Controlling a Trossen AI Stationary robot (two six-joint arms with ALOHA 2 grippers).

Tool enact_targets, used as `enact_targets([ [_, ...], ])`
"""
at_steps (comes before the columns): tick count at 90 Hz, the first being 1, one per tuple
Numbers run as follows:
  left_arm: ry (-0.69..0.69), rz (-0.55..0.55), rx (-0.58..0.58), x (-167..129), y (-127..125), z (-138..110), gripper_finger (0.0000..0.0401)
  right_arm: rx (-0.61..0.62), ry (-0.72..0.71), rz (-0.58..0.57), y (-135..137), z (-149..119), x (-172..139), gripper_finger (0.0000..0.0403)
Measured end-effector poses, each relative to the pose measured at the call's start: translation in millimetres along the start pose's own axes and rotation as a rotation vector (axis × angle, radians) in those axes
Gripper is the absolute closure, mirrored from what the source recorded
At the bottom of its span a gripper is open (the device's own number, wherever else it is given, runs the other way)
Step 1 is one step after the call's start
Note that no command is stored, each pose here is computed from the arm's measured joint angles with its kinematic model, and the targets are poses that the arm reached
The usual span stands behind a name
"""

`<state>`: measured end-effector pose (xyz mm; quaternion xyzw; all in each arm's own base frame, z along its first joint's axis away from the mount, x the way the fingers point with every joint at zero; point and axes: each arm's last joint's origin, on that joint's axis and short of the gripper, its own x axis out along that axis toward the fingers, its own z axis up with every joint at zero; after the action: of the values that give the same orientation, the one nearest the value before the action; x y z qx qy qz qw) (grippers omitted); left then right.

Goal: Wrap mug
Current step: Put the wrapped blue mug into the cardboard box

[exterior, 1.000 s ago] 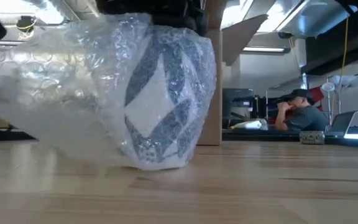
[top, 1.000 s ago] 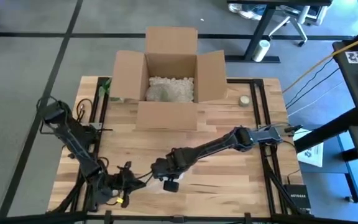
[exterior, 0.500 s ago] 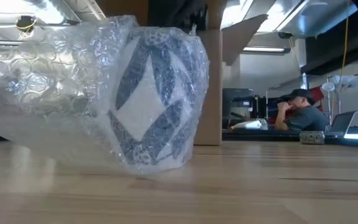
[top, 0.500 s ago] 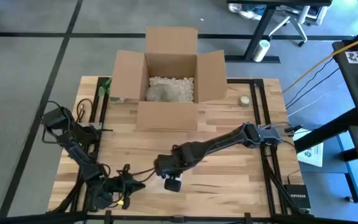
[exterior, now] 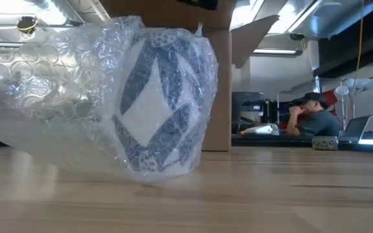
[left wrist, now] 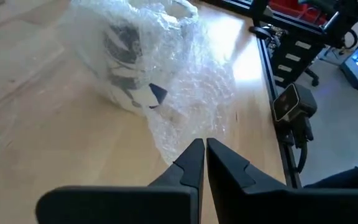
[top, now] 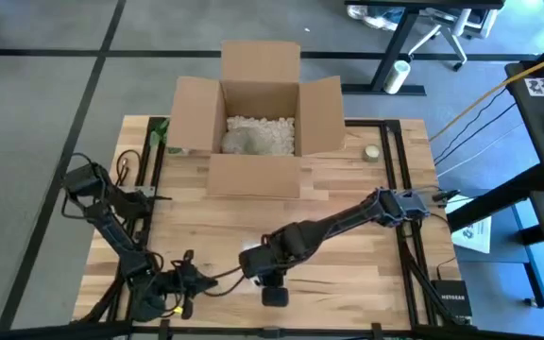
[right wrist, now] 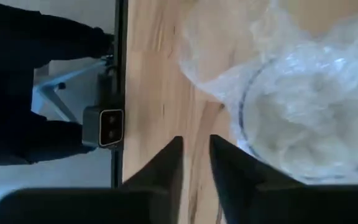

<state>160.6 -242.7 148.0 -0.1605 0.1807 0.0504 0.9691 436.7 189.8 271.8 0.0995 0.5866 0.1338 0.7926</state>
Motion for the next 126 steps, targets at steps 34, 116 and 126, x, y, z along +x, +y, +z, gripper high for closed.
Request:
enact_targets([
  [34, 0.0, 0.0, 0.016, 0, 0, 0, 0.0401, -0.136, -0.015, -0.119, -4, 0, 8, 0.0248],
  [116, 0.052, 0.144, 0.009, 7, 30, -11, 0.0401, -0.008, 0.114, -0.213, -10, -10, 44, 0.0396],
  [126, 0.109, 0.161, -0.008, 13, 42, -13, 0.0401, 0.021, 0.068, -0.204, 1, -13, 23, 0.0397],
])
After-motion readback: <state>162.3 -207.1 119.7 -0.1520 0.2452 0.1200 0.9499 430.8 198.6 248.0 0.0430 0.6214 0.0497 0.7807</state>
